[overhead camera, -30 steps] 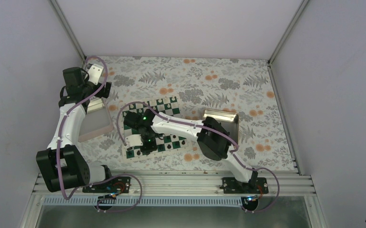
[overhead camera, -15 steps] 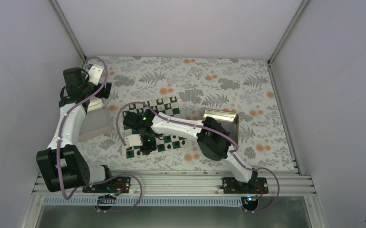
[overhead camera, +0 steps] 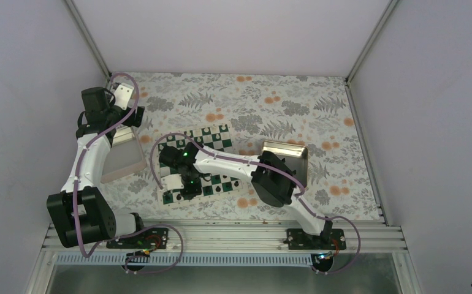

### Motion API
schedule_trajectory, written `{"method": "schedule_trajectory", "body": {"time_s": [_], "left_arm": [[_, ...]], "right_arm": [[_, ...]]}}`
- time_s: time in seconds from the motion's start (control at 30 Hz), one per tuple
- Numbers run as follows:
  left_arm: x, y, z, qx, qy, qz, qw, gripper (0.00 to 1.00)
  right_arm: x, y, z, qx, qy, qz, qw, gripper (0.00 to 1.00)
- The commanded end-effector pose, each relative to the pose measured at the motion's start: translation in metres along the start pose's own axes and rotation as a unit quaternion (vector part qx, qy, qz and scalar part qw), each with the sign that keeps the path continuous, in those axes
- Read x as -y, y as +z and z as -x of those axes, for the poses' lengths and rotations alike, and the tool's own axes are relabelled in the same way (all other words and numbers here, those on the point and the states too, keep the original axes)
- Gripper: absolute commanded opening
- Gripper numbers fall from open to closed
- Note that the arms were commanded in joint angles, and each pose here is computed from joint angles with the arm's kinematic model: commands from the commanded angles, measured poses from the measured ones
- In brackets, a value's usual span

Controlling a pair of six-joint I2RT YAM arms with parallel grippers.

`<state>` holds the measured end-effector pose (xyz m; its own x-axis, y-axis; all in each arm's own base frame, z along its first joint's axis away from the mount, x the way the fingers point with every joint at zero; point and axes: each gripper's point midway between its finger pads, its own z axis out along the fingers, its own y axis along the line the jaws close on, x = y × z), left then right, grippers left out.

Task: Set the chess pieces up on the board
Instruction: Place the chess piece on the chessboard.

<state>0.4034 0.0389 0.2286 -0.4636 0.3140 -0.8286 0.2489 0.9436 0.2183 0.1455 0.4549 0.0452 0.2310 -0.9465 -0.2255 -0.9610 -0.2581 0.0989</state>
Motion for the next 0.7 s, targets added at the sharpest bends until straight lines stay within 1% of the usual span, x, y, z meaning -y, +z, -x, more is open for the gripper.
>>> {"method": "schedule_trajectory", "body": {"time_s": [0.0,0.07,0.2,0.4,0.67], "left_arm": [[0.002,-0.003,0.002,0.009,0.008,-0.006,1.0,1.0],[0.002,-0.003,0.002,0.008,0.008,-0.006,1.0,1.0],[0.002,-0.003,0.002,0.008,0.008,-0.006,1.0,1.0],[0.002,-0.004,0.003,0.009,0.008,-0.006,1.0,1.0],[0.001,-0.004,0.003,0.01,0.008,-0.004,1.0,1.0]], "right_arm": [[-0.004,0.015,-0.006,-0.016,-0.003,0.008,1.0,0.21],[-0.004,0.015,-0.006,-0.016,-0.003,0.008,1.0,0.21],[-0.003,0.014,-0.005,-0.014,-0.004,0.007,1.0,0.17],[-0.001,0.011,-0.003,-0.012,-0.003,0.0,1.0,0.09],[0.008,-0.004,0.004,-0.005,-0.003,-0.028,1.0,0.07]]}}
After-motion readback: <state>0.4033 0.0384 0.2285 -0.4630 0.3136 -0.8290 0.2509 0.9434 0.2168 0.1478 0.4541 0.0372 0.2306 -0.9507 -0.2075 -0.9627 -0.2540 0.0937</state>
